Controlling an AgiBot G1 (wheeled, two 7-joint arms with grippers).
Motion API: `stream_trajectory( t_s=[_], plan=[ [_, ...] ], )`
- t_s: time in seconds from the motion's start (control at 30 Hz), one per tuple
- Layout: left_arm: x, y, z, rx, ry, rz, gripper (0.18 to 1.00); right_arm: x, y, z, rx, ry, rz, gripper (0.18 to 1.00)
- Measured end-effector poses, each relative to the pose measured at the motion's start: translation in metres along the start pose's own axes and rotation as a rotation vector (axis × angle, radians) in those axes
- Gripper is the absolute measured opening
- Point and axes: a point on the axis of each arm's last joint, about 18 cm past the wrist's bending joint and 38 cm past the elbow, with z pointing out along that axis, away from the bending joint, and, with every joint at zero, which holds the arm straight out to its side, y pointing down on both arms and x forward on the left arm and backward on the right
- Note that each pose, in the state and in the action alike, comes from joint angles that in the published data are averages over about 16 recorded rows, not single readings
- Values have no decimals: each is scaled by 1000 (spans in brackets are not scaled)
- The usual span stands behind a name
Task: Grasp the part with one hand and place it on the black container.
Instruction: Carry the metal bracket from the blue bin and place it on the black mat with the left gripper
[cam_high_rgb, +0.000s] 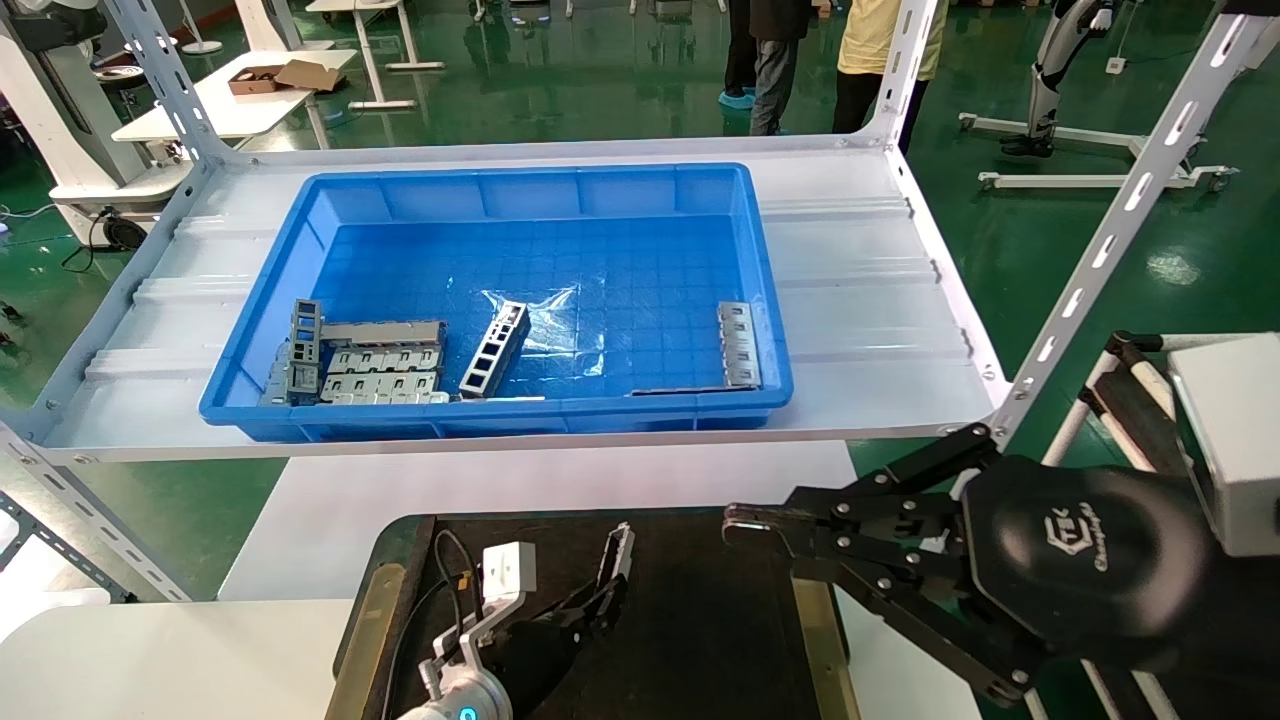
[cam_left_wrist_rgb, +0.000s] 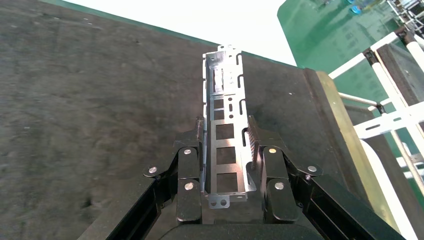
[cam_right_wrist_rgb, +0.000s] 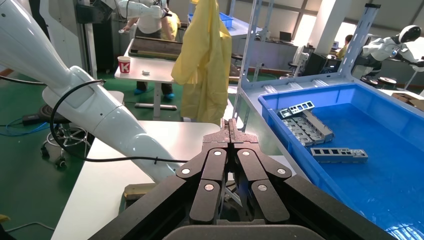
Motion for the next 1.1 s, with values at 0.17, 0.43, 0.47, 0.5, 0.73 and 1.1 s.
stream_trajectory(
  t_s=[0.17,0.43,0.47,0.5,0.73,1.1],
  plan=[
    [-5,3,-2,9,-12,-6,353,0,0,0,0,0,0,191],
    [-9,9,-3,15,-29,-24,353,0,0,0,0,0,0,191],
    [-9,9,-3,15,-30,-27,353,0,0,0,0,0,0,191],
    [-10,10,-3,15,-32,-29,353,0,0,0,0,0,0,191],
    [-11,14,-3,16,-42,-41,353,0,0,0,0,0,0,194],
    [-11,16,-1,13,-48,-66,397,0,0,0,0,0,0,239]
  ],
)
